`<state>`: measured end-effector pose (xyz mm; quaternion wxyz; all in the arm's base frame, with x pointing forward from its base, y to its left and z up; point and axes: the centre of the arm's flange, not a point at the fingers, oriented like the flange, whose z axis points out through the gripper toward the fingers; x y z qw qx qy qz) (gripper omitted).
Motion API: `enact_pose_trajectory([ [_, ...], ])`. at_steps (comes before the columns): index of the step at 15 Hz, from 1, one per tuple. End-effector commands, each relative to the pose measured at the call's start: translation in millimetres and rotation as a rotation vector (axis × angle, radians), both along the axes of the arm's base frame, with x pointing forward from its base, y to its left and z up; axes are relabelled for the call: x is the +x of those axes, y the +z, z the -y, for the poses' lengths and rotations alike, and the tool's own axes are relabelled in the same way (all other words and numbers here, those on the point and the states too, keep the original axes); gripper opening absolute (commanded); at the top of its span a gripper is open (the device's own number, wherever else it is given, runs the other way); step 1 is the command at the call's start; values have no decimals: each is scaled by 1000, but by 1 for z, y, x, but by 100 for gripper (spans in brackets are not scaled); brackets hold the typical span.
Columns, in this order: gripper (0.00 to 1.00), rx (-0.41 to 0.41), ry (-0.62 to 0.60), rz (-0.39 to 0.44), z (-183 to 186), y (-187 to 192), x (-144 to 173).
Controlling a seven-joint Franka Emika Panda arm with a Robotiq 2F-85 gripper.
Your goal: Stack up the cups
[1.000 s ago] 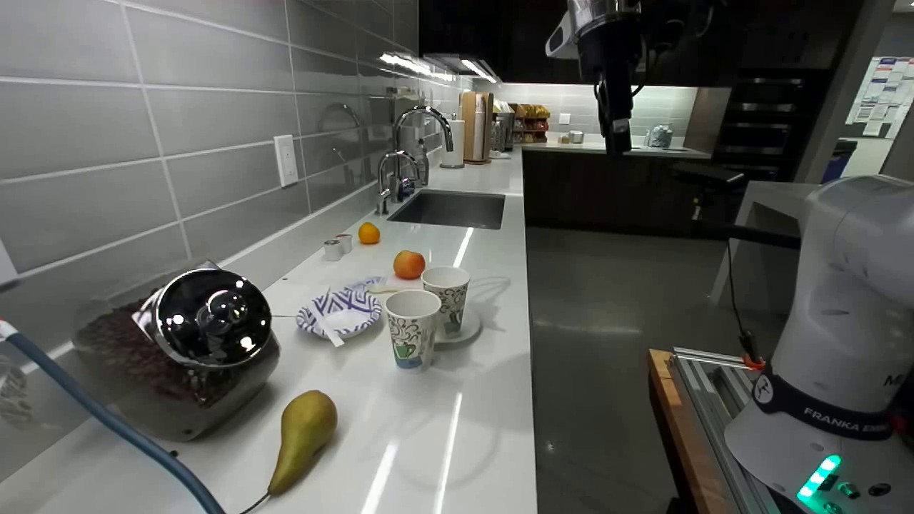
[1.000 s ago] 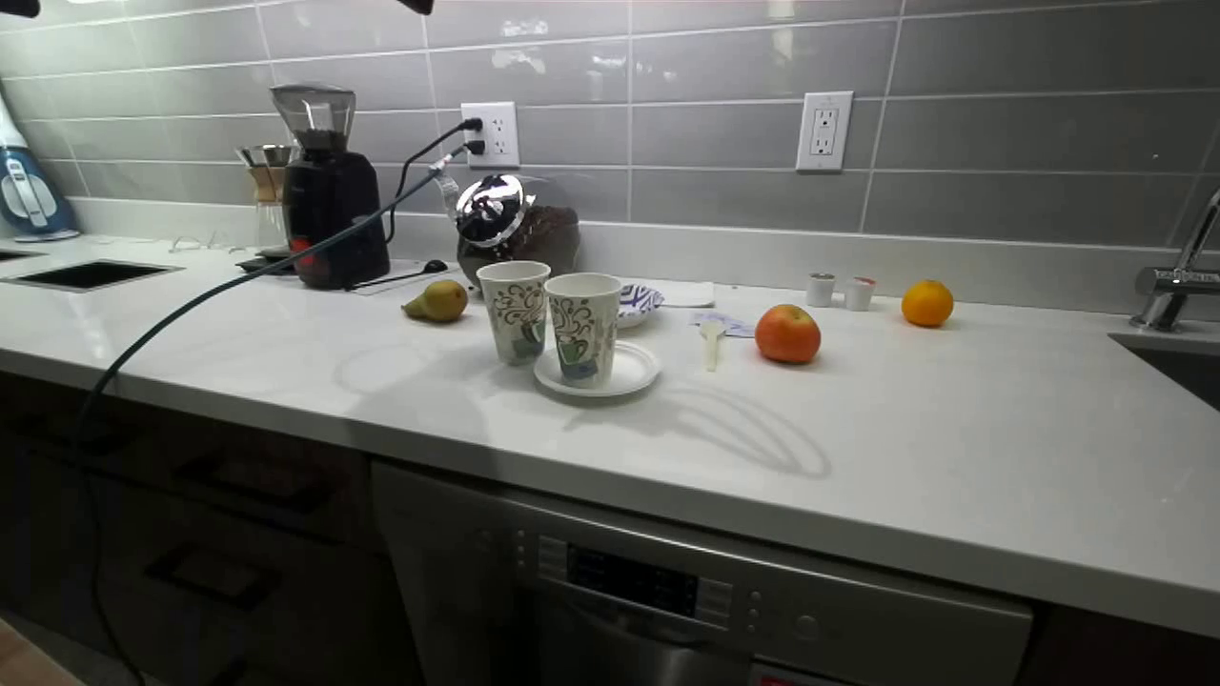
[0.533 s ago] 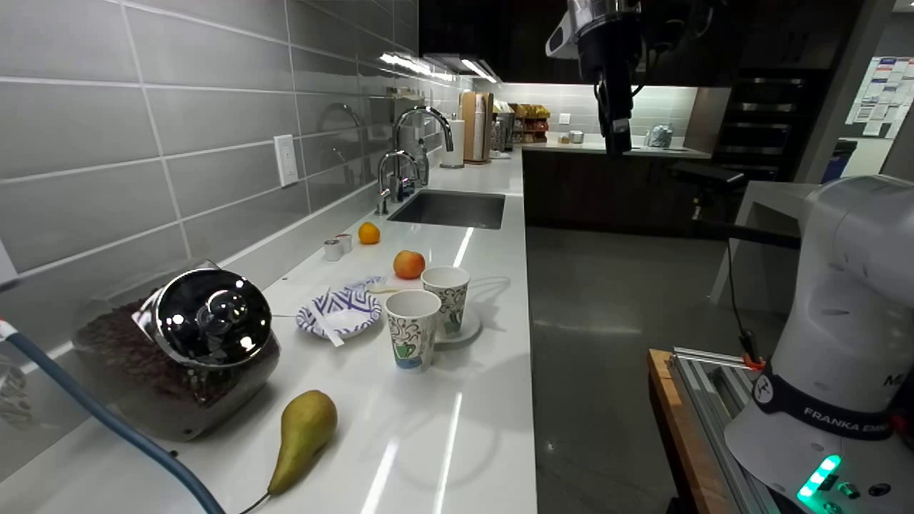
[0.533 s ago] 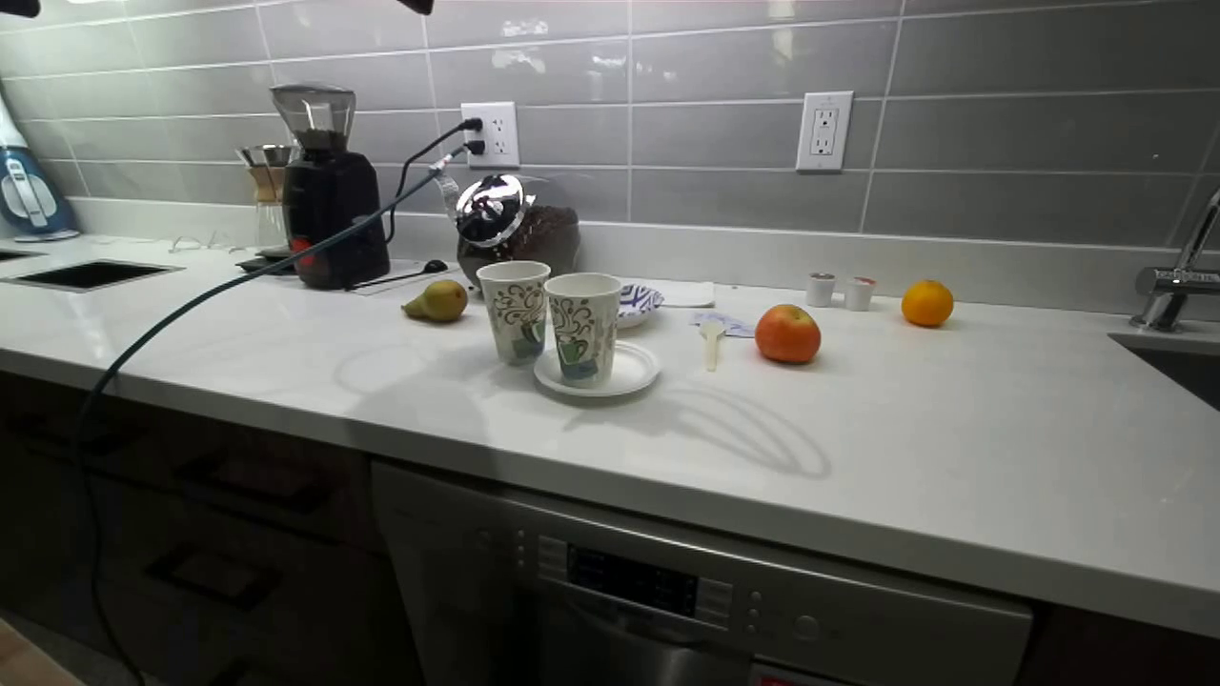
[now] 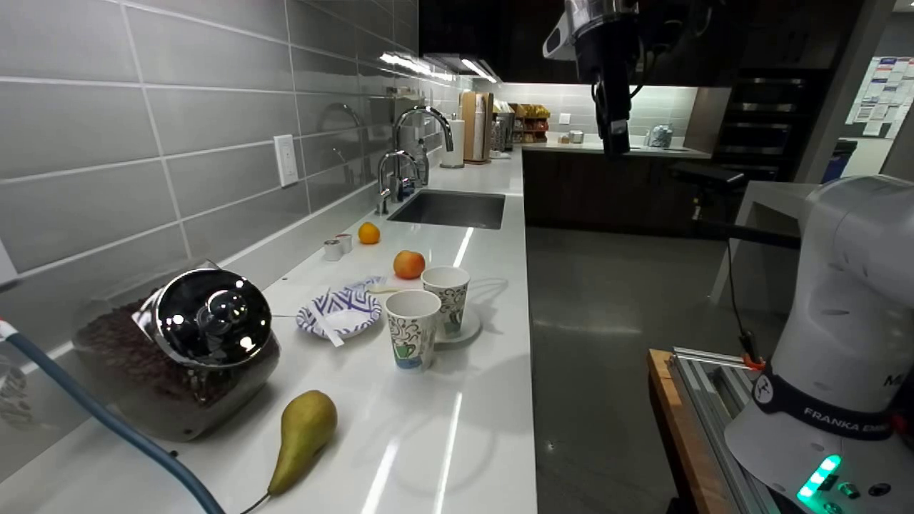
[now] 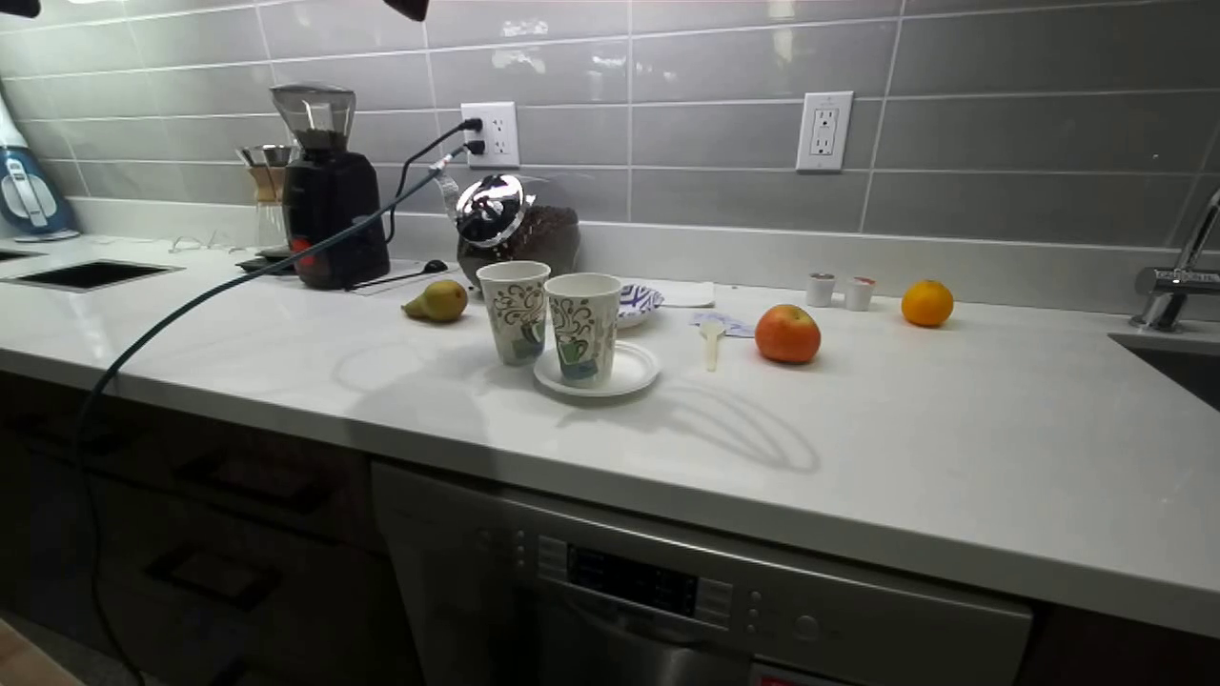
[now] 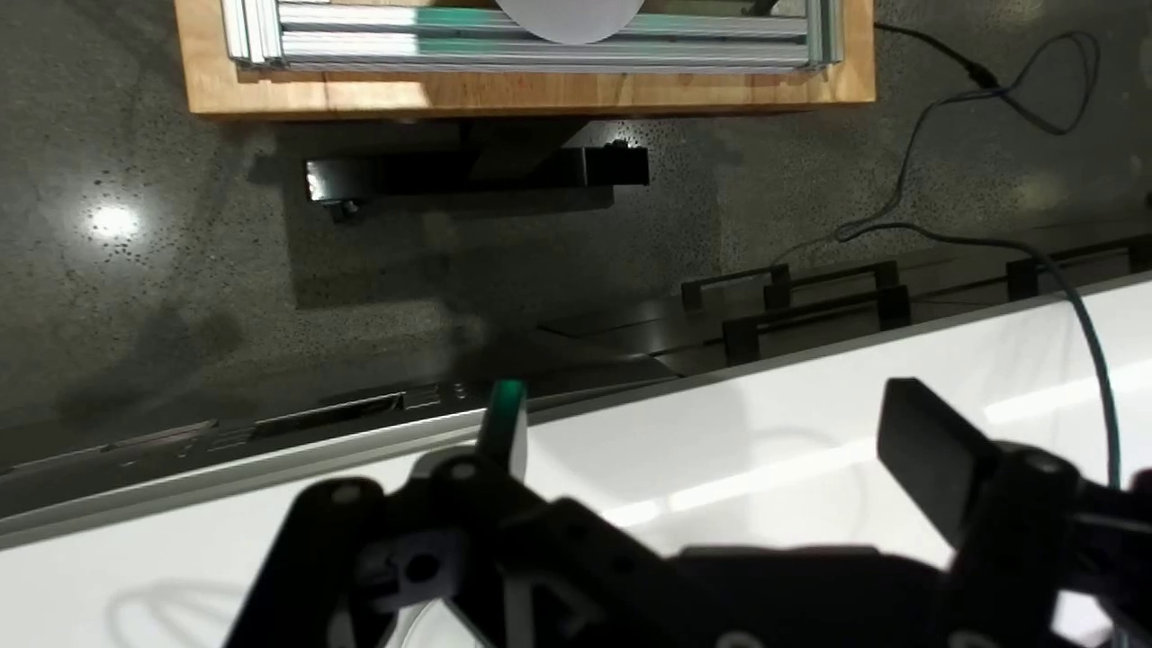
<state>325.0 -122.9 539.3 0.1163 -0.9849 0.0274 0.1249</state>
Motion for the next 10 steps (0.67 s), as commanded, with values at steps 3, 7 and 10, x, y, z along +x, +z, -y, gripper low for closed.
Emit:
enact_pose_trajectory([
  [3,100,-62,83,69,-46,-27,27],
  [7,100,-101,216,166,-84,-46,42],
  [10,100,-135,354,233,-102,-61,55],
])
